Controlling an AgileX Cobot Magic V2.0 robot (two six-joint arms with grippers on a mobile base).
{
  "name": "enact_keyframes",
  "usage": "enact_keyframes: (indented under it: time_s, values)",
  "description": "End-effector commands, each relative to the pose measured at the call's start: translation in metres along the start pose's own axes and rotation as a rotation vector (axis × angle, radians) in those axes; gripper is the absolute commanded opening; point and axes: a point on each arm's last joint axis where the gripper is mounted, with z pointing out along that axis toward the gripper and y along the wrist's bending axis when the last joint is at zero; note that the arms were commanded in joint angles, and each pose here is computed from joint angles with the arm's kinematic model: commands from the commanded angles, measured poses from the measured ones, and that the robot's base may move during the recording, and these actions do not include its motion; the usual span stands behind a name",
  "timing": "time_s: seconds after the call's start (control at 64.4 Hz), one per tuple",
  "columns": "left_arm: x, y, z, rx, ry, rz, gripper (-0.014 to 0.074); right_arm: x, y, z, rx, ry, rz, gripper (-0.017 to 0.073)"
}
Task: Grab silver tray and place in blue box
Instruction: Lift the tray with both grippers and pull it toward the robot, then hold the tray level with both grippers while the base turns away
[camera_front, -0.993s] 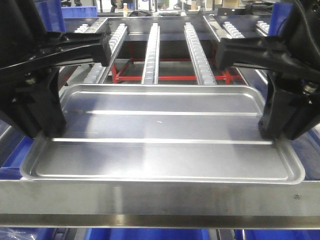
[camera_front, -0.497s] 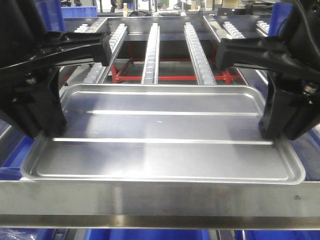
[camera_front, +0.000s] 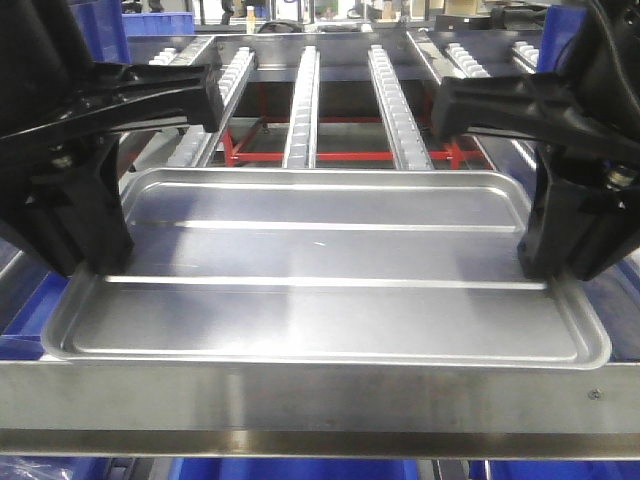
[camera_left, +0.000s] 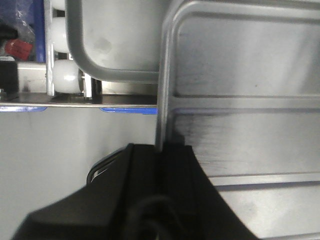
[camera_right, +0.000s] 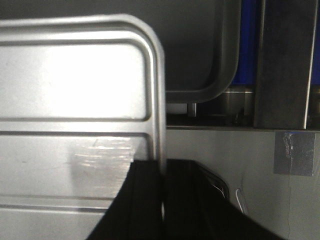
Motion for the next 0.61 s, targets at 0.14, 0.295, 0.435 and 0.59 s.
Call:
enact_keyframes:
  time_s: [0.14, 0.295, 0.435, 0.59]
  values:
    - [-0.0054, -0.0017, -0.0150, 0.039, -0.057, 0.000, -0.0104, -0.0080, 0.0013, -0.0137, -0.028, -0.069, -0.018, 0.0059]
    - [-0.0053, -0.0020, -0.0138, 0.036, -0.054, 0.000, -0.0104, -0.0080, 0.0013, -0.0137, -0.028, -0.069, -0.018, 0.0059]
    - [-0.0053, -0.0020, -0.0138, 0.036, -0.054, 0.000, -0.0104, -0.0080, 0.0013, -0.0137, -0.028, -0.069, -0.018, 0.0059]
    - [-0.0053, -0.0020, -0.0138, 0.036, -0.054, 0.000, -0.0104, -0.0080, 0.0013, -0.0137, -0.028, -0.069, -0.018, 0.0059]
